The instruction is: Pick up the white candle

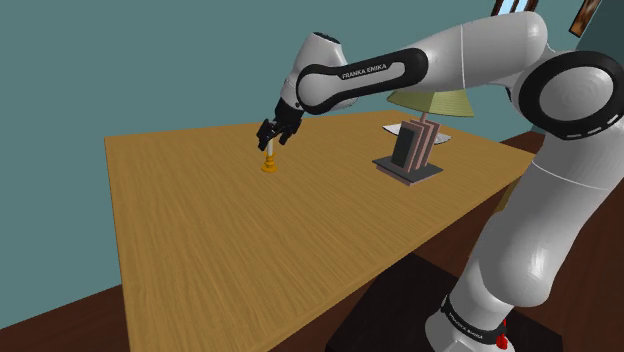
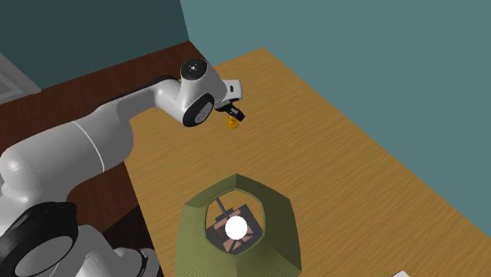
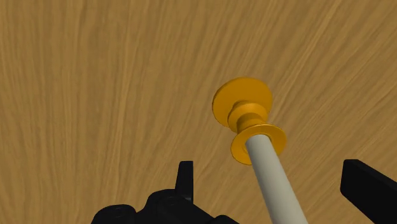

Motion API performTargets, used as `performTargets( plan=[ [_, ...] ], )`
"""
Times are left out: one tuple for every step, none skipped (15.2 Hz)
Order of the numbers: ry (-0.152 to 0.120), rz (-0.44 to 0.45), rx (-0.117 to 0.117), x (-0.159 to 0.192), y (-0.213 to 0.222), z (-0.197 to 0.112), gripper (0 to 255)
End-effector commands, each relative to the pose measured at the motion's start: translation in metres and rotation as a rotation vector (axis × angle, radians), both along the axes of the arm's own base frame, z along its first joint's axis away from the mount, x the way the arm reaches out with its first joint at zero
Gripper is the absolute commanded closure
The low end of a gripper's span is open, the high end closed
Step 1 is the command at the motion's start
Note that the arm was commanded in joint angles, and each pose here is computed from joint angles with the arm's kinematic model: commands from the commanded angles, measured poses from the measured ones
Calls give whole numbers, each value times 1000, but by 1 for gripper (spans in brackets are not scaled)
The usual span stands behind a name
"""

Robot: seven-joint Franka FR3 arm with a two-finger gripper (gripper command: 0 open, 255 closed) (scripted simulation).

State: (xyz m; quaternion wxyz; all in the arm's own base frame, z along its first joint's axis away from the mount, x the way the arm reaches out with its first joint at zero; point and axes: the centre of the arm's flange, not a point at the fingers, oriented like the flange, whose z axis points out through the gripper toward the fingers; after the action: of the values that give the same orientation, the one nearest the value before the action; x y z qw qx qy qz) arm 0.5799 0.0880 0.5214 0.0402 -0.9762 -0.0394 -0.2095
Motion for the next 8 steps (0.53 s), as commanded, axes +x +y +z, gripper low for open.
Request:
performTargets(
  plan=[
    [-1,0,0,1,1,-10,0],
    [-1,0,0,1,1,-15,0],
    [-1,0,0,1,1,-24,0],
    [-1,0,0,1,1,-24,0],
    [-1,0,0,1,1,-24,0],
    [-1,0,0,1,1,-24,255],
    [-1,0,0,0,1,-24,255],
    [-1,0,0,1,1,-24,255]
  ],
)
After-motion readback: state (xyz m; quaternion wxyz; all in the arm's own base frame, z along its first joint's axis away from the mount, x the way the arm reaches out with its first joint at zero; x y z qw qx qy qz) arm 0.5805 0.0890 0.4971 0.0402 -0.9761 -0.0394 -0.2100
